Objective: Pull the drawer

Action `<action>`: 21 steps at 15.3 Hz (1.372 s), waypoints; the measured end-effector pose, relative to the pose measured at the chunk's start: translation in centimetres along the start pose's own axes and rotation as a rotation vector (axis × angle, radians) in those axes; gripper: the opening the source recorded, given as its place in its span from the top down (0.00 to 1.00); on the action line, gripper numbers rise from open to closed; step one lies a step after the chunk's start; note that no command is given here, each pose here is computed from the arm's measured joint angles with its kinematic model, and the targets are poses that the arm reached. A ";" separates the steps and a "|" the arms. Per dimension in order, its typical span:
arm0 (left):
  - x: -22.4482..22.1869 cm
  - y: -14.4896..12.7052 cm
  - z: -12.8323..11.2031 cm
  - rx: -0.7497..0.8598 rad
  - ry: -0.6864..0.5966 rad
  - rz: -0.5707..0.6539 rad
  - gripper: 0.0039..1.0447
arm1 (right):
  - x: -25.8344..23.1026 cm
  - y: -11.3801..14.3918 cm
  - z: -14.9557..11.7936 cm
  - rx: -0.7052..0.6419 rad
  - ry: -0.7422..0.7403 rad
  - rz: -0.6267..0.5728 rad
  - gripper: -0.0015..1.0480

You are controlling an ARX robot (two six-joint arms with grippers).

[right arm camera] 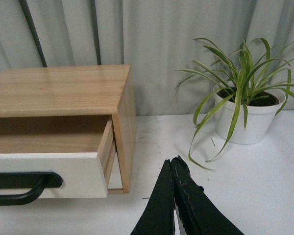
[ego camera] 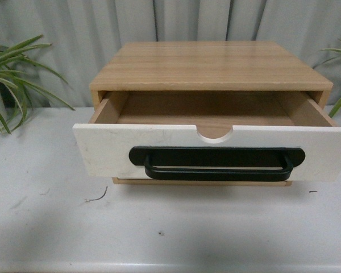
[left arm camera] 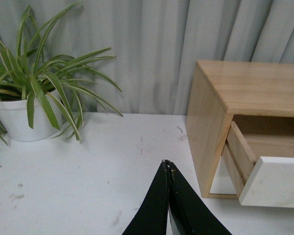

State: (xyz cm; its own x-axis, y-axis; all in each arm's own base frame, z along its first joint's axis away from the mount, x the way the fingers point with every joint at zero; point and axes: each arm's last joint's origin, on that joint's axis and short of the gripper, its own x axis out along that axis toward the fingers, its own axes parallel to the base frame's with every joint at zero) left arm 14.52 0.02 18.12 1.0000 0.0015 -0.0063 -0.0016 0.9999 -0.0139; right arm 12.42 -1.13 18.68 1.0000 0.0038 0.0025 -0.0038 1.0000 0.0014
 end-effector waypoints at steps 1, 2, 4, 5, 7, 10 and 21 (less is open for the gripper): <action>-0.3 0.0 -0.2 0.000 0.005 0.000 0.99 | -0.1 0.2 -0.3 0.000 0.008 -0.021 0.98; -0.6 0.0 -0.4 0.000 0.006 0.000 0.99 | -0.3 0.9 -0.6 0.001 0.013 -0.012 0.98; -1.1 0.0 -0.6 0.000 0.001 0.000 0.99 | -0.6 1.2 -0.7 -0.002 0.004 0.003 0.98; -1.3 0.0 -0.6 0.000 -0.005 0.000 0.99 | -0.7 1.1 -0.8 -0.002 -0.002 -0.005 0.98; -1.6 0.0 -1.3 0.000 -0.011 0.000 0.99 | -0.9 1.1 -1.0 -0.002 0.002 -0.004 0.98; -1.8 0.0 -1.4 0.000 -0.002 -0.001 0.99 | -1.1 1.1 -1.6 -0.001 -0.015 -0.005 0.98; -3.2 0.0 -1.2 0.000 -0.016 -0.001 0.99 | -2.7 1.1 -1.8 -0.002 -0.020 -0.004 0.98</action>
State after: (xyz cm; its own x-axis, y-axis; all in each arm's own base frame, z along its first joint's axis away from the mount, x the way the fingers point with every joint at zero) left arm 11.33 0.01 16.96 1.0000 0.0008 0.0093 -0.0006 0.9999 -0.0139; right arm 9.71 0.00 16.89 0.9997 0.0000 0.0227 0.0000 1.0000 -0.0002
